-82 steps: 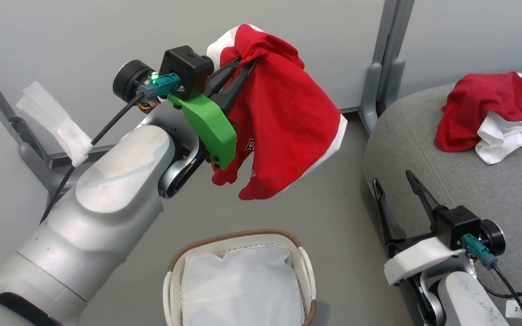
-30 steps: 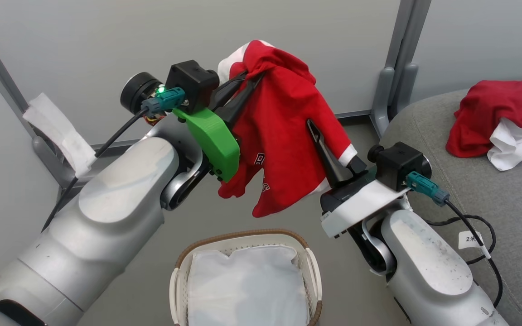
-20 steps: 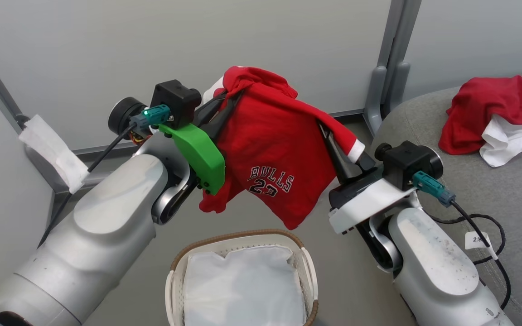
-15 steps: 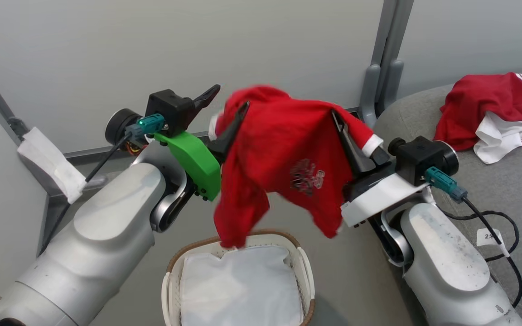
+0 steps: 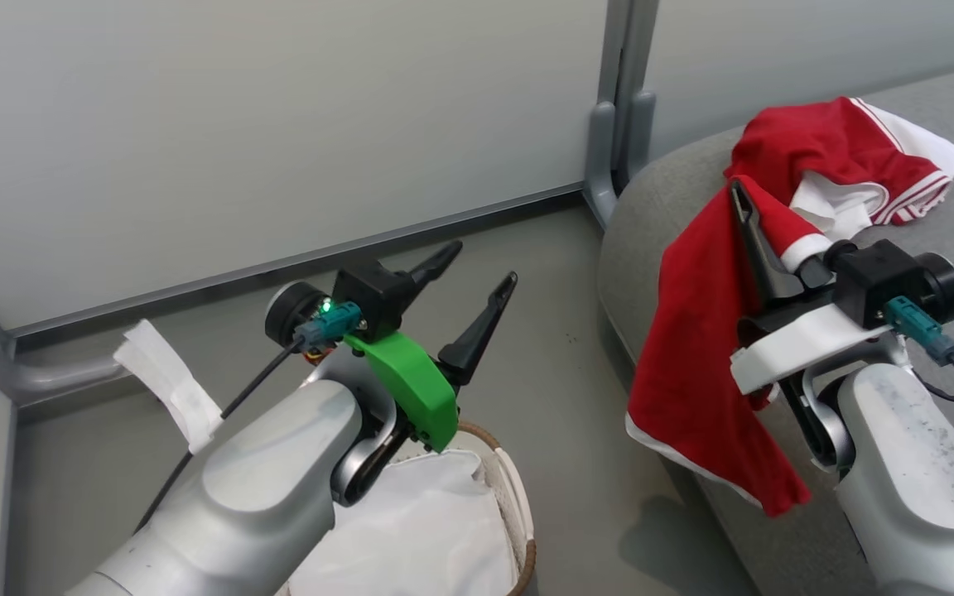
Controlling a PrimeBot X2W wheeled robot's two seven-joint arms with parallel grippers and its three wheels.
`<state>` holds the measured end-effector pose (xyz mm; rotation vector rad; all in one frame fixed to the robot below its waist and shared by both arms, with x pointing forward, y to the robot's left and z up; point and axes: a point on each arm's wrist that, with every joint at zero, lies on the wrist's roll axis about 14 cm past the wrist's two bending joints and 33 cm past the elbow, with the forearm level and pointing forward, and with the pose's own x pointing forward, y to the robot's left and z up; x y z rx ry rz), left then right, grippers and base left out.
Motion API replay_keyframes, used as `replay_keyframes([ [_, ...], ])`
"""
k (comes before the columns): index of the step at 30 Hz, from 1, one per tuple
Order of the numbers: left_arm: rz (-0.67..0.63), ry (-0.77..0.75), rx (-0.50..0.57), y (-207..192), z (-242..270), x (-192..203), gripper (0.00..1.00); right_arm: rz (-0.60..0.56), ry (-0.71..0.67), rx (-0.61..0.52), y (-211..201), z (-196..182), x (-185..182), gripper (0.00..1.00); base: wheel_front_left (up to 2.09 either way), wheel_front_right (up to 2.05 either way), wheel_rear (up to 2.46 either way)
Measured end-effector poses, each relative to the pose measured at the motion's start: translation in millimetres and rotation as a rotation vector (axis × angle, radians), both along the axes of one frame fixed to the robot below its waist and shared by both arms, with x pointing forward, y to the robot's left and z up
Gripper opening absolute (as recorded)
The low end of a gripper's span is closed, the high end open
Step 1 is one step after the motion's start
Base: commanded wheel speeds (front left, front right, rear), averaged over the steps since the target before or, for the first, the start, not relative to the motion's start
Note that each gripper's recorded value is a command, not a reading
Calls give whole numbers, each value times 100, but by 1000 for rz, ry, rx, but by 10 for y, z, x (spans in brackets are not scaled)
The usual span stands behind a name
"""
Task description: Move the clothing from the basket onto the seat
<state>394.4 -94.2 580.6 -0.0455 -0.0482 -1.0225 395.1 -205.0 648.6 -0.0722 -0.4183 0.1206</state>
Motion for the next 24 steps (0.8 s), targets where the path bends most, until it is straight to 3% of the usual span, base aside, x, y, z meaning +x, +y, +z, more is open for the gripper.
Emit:
replay_keyframes([
  [14,-243,71,-18,-770,-296,-444,100,-230,41,-27,-810,-66,-388,0,0,0,0],
  [24,-297,139,-36,-956,-532,-350,100,-282,131,-58,-963,-312,-201,0,0,0,0],
])
